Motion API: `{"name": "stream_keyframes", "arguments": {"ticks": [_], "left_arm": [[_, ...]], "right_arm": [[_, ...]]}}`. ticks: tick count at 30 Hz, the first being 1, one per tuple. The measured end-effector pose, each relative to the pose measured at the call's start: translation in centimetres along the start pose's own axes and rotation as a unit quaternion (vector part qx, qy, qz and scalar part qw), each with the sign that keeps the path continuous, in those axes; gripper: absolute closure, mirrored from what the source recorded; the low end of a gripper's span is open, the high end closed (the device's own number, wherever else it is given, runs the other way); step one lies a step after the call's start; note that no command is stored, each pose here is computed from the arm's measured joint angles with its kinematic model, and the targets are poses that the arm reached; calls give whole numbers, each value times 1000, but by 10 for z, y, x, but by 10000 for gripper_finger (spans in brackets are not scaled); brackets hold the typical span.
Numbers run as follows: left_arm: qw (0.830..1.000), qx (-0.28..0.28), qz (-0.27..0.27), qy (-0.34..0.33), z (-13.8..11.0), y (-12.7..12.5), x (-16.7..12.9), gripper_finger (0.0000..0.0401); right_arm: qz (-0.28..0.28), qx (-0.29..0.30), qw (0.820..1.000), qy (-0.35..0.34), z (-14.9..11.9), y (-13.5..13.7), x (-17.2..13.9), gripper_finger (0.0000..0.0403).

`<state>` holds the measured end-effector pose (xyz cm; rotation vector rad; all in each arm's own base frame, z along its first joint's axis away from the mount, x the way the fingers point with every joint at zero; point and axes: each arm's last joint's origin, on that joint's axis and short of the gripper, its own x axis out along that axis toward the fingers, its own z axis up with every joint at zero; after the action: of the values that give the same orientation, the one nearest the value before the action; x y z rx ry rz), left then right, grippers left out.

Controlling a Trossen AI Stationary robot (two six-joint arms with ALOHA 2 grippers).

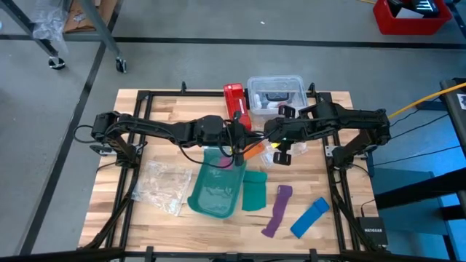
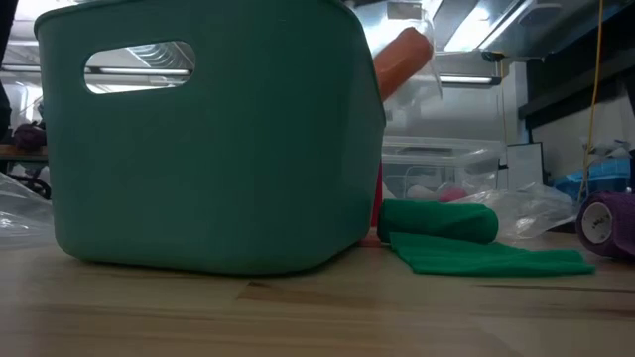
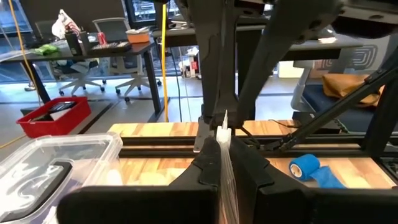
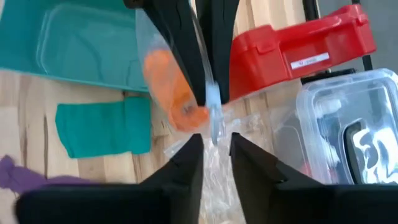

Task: Roll bandage
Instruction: Close the transparent zip bag

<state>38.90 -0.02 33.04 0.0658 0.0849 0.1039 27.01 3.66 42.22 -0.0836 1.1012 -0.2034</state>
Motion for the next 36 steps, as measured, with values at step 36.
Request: {"name": "stream_keyframes", "arguments": {"ticks": [36], "left_arm": [[1000, 9, -6, -29, 7, -6, -2, 399]], "right_arm": [[12, -2, 1000, -7, 2, 1, 0, 399]]}}
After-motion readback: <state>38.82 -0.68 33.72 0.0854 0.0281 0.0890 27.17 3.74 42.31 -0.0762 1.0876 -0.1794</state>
